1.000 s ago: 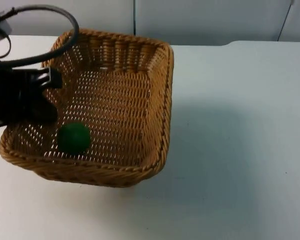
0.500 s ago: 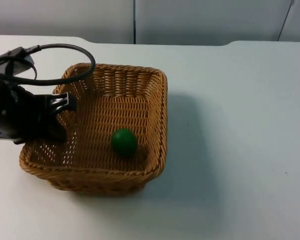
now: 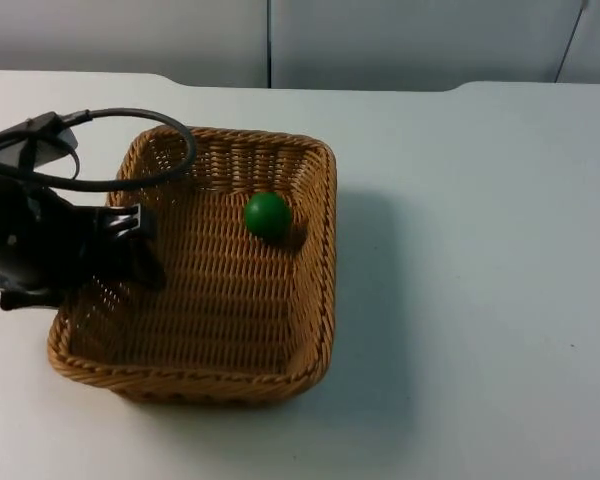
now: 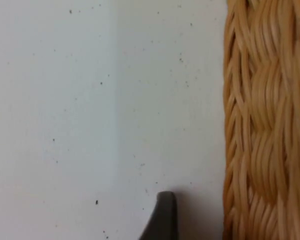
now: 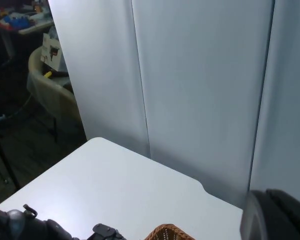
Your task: Pick up the basket with the left hand and place the ball into the basket with the right hand.
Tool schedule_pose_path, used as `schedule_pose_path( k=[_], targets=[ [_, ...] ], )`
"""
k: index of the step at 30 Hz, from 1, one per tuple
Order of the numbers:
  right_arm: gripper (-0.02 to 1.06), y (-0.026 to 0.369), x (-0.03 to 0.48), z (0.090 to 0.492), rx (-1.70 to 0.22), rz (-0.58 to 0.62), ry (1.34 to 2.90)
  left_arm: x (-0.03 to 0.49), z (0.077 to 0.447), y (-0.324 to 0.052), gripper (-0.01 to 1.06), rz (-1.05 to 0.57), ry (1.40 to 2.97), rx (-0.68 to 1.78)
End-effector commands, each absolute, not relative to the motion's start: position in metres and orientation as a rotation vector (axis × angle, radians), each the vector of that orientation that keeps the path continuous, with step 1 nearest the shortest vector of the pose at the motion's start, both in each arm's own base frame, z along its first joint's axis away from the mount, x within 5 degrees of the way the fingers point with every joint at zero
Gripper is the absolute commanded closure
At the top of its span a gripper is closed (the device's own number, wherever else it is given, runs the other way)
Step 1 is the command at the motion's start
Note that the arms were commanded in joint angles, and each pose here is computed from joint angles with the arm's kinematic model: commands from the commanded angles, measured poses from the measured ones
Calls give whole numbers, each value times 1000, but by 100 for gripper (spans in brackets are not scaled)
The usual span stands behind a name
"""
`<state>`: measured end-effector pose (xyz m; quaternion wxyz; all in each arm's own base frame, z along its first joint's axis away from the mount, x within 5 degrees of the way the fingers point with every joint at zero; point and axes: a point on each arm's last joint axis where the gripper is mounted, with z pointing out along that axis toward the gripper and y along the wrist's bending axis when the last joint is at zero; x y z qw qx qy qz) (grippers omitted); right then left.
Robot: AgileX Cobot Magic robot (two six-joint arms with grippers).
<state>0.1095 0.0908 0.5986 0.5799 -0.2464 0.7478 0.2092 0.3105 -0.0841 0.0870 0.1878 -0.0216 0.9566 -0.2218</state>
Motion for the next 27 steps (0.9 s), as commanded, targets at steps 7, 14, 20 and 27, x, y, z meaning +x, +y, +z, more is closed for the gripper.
schedule_pose_path(
  k=[7,14,20,27],
  targets=[
    [105,89,109,600,-567,477,1739,321,121,-75,28,-599,2585,39],
    [105,90,112,599,-567,455,1743,311,187,-70,41,-547,2420,139],
    [105,90,112,599,-590,432,1732,287,239,-69,86,-548,2323,236],
    [105,88,110,600,-610,417,1717,219,308,-58,105,-436,2251,358]
  ],
)
